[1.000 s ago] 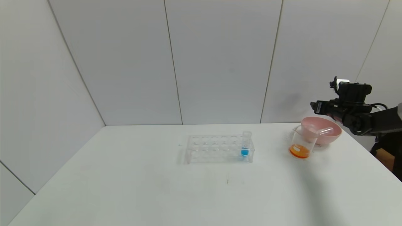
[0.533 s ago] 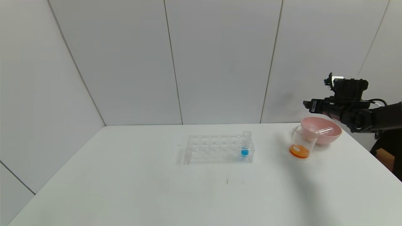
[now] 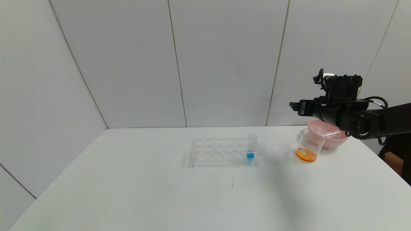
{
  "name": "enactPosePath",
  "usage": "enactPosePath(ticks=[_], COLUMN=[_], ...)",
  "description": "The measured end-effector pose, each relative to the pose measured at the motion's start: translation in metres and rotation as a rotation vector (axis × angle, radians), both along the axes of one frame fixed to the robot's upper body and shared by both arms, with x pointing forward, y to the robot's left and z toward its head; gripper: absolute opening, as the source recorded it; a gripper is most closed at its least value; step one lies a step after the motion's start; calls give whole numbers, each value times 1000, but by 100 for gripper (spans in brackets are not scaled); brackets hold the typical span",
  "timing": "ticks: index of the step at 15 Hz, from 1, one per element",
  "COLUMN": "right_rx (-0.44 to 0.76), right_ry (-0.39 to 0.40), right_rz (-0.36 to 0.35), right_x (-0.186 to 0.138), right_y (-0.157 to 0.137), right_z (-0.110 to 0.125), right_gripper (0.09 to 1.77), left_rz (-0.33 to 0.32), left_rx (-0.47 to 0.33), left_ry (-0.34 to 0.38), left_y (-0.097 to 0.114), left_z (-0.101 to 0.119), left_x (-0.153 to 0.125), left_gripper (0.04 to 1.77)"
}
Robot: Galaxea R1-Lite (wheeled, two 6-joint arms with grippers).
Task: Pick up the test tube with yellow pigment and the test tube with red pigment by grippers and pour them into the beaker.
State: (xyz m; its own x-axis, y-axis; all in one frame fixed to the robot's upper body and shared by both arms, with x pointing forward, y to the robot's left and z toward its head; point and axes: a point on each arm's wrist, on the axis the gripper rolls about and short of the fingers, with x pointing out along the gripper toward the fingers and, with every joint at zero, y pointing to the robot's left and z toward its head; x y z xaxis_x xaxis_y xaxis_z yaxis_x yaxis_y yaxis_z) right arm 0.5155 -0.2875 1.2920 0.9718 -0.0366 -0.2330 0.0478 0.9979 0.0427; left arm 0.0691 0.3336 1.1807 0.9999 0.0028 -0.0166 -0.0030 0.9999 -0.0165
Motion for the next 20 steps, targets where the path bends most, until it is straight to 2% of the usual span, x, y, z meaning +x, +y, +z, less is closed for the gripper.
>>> enactPosePath(ticks=[6,13,14,16,18,20], right_rx=[5,10,1,-27,-42,-46], right_ry=[-38,-208,-231,-271,-274,-285], right_rz=[38,127,125,71,10,-11], right_x=[-72,-192,-206,-235,-264,-298], right_y=[2,1,-3,-15,-26,-34], right_z=[36,84,88,96,101,105], right_gripper=[169,170,170,170,170,170], left_rz=[0,0,0,0,0,0], left_rx=[0,0,0,0,0,0], left_ry=[0,0,0,0,0,0], left_y=[0,0,0,0,0,0], left_z=[0,0,0,0,0,0], left_x=[0,0,0,0,0,0], left_gripper=[172,172,172,172,172,172])
